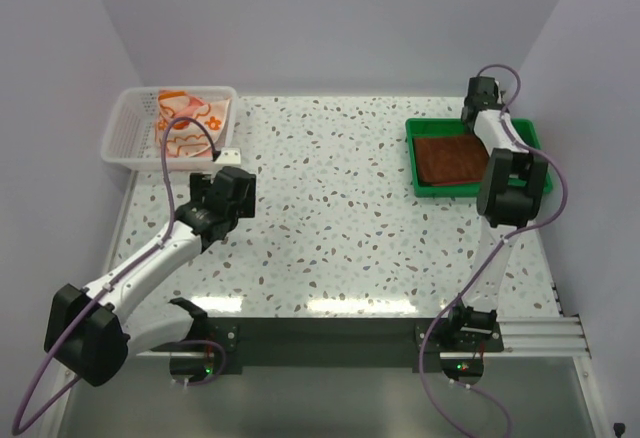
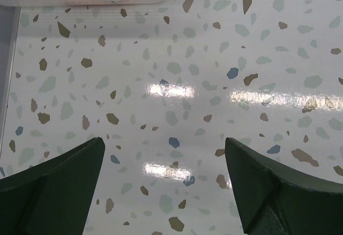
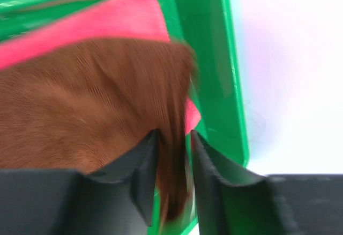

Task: Fold and stack the towels
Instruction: Neatly place the folded towel into the bin, then grab crumpled towel

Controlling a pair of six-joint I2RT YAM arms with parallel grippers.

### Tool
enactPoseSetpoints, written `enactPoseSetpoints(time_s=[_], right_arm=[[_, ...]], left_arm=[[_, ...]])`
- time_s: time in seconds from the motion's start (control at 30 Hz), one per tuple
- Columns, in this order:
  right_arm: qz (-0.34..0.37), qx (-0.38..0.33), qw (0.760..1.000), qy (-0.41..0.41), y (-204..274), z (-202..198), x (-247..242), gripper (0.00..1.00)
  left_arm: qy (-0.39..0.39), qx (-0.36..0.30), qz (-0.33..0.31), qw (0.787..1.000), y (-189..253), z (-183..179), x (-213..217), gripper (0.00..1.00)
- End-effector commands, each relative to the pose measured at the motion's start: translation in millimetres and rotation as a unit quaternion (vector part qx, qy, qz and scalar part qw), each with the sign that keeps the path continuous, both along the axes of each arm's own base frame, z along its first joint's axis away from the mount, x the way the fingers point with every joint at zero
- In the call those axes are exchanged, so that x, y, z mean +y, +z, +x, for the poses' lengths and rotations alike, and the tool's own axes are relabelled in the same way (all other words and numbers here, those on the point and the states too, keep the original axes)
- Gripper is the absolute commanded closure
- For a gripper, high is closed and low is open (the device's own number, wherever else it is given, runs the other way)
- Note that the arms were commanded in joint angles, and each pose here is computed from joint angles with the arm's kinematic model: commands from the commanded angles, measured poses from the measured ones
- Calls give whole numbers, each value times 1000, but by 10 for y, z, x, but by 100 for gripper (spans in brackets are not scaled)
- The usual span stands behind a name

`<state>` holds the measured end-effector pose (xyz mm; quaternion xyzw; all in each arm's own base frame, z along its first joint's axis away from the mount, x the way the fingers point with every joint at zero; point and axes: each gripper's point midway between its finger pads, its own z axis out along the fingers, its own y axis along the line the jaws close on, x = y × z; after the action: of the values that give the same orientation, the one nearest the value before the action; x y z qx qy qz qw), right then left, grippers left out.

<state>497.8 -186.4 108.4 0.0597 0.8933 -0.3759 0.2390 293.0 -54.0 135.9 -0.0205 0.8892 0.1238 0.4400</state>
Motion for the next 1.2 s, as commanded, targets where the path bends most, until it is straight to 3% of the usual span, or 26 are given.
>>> enactPoseSetpoints(time_s=[0.0,0.13,0.23,0.33,0.5,0.67,0.87,1.03,1.07,1.17], right_arm=[[-59,-51,995,-66,317,7,-235,64],[-75,-93,984,-134,576,-139,-383,52],[-53,-122,982,-138,773,-181,-329,46],[15,-162,979,-121,901,-204,-87,36],[115,-170,978,-21,1080,-315,778,5],[209,-143,963,97,1027,-551,1950,1],[328,-85,911,234,729,-1030,3155,1],[397,-62,862,308,566,-1348,3709,1],[410,-53,853,318,528,-1409,3792,1],[440,-26,834,333,375,-1576,3918,1]], left_arm=[[12,-19,1,1000,36,82,40,0],[15,-19,0,1000,35,90,49,0],[18,-18,-4,1000,30,95,58,0],[18,-17,-11,1000,41,114,42,0],[22,-20,-42,999,199,282,-32,0],[61,-32,-54,996,509,572,98,0],[166,-33,-95,981,586,1281,678,0],[213,-69,-162,961,714,1878,1022,1],[236,-88,-169,953,740,1969,1257,3],[263,-87,-187,942,547,2234,1455,9]])
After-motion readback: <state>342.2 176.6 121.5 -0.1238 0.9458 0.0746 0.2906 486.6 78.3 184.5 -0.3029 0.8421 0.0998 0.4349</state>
